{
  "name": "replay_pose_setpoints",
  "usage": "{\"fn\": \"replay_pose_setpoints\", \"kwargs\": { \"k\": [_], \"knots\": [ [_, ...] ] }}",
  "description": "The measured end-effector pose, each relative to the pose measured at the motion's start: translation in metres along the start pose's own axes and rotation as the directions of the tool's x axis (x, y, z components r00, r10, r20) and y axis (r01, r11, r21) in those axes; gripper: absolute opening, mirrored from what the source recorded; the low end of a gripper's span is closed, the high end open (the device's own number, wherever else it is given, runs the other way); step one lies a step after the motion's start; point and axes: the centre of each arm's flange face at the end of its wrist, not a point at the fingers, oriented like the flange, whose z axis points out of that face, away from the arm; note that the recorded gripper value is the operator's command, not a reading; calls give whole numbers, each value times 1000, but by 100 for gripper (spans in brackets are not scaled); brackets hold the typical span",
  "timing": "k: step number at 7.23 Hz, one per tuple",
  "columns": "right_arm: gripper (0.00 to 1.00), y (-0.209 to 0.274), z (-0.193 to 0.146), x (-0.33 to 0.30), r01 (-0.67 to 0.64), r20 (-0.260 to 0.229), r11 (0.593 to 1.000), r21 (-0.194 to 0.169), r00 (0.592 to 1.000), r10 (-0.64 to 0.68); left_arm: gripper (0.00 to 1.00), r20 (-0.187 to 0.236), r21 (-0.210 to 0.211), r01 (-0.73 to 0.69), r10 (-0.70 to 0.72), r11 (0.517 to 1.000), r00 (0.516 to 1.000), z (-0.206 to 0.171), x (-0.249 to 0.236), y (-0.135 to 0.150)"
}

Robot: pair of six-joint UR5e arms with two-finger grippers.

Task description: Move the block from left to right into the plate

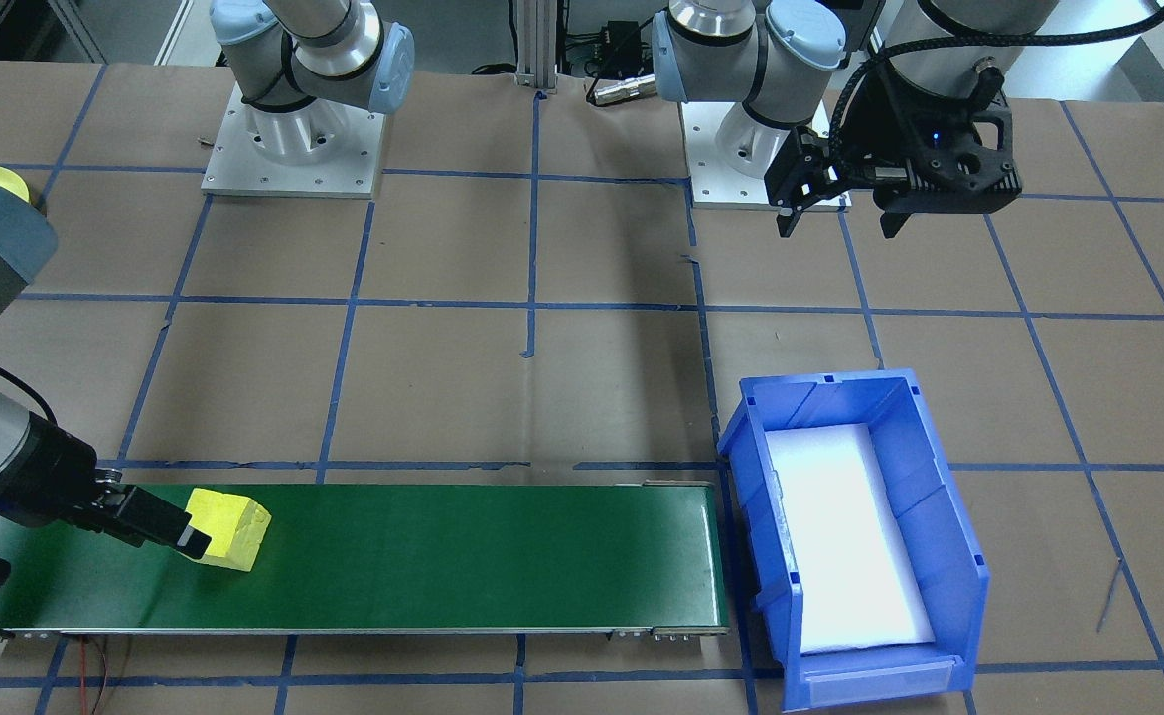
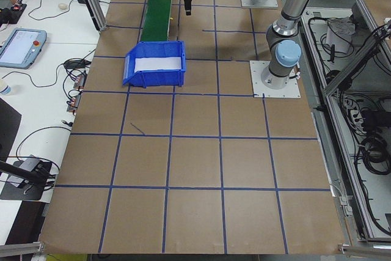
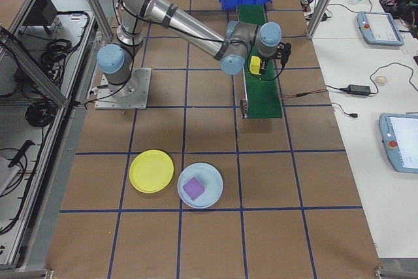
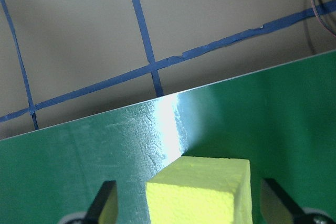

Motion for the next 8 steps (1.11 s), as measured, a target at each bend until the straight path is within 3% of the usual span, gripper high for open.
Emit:
{"fn": "replay_pose_setpoints", "kwargs": {
  "k": [2,3,4,6,8],
  "knots": [
    [90,-3,8,4,9,0,1000,5,1000,-9,100,-1,-1,-1,1,1000,1000,0,0,0],
    [68,-3,11,6,16,-4,1000,2,1000,-16,100,-2,-1,0,0,1000,1000,0,0,0],
    [55,-1,17,11,39,-22,999,-10,999,-39,100,-3,-1,0,0,1000,1000,0,0,0],
    [48,3,22,22,106,-96,994,-40,989,-110,100,-2,-1,0,0,1000,1000,1,-1,0],
    [47,2,7,22,182,-159,982,-49,969,-188,100,-1,-1,0,0,1000,1000,1,-1,0]
  ]
}}
